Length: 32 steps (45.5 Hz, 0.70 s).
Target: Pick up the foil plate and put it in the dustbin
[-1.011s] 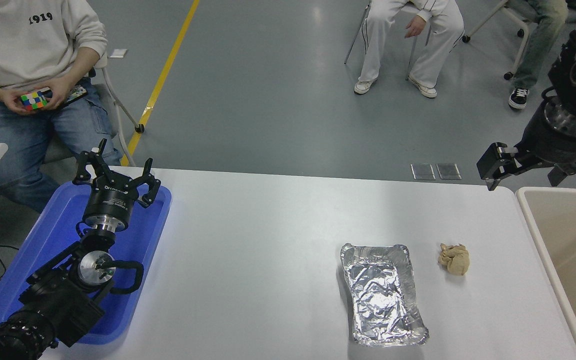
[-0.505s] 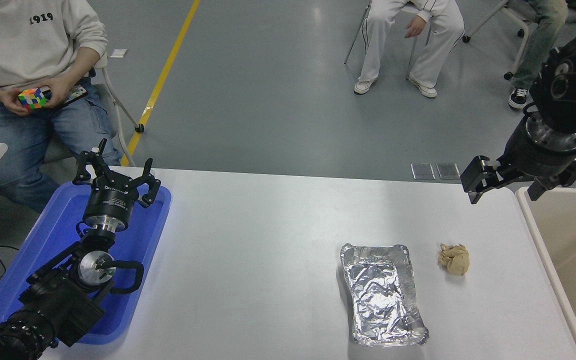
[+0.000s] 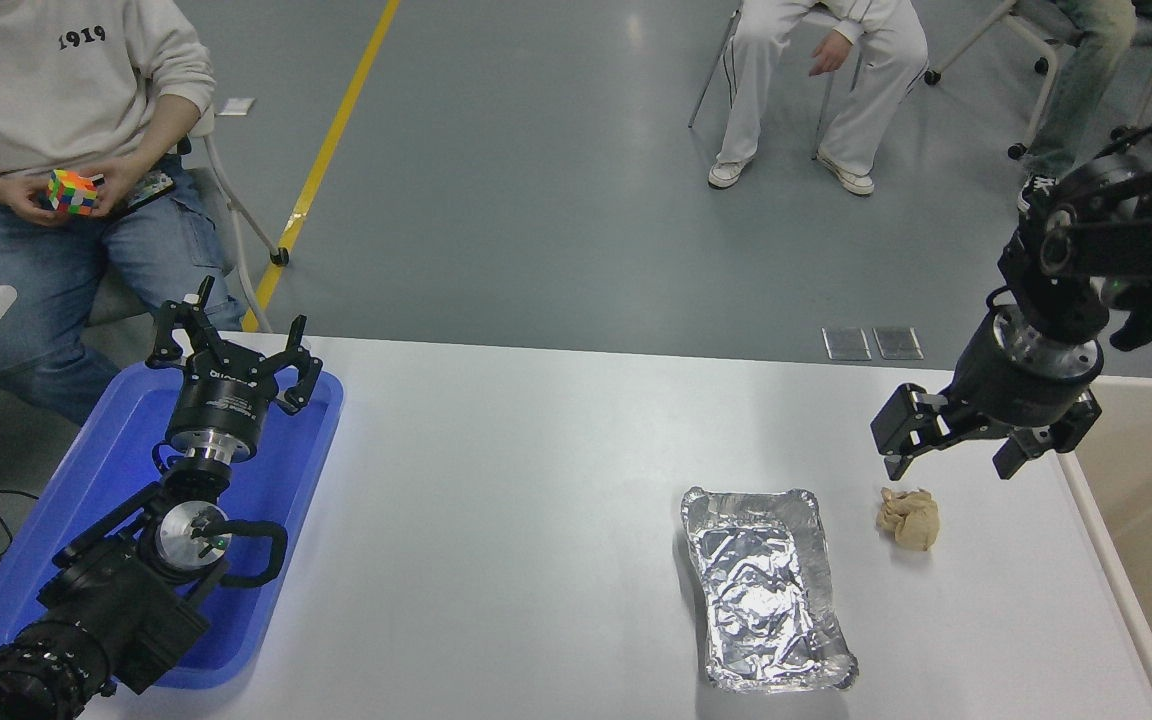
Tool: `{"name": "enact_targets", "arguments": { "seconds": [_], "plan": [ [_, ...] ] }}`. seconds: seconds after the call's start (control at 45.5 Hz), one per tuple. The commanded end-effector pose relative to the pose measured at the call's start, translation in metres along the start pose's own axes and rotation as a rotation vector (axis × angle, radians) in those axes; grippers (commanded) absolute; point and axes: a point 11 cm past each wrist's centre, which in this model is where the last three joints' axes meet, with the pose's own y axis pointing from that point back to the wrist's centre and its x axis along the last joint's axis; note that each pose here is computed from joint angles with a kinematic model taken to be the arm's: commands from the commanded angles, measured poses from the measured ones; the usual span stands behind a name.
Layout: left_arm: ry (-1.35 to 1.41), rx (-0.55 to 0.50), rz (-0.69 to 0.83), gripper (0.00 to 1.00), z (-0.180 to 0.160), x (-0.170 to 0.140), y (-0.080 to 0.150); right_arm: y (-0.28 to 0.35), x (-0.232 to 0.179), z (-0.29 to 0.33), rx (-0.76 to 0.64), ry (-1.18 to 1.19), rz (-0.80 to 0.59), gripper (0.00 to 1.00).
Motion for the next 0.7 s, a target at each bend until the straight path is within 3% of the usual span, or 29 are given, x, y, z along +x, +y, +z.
{"name": "enact_targets", "arguments": {
  "seconds": [0.0,0.286,0.681],
  "plan": [
    [0.000,0.001,0.000,1.00,0.000,0.000,0.000,-0.033,-0.009,-0.001,0.019,-0.020,-0.006,1.00],
    [0.000,0.001,0.000,1.00,0.000,0.000,0.000,-0.080,-0.007,-0.015,0.091,-0.076,0.151,0.98],
    [0.001,0.000,0.000,1.00,0.000,0.000,0.000,-0.126,-0.019,-0.041,0.088,0.041,0.166,0.94]
  ]
}}
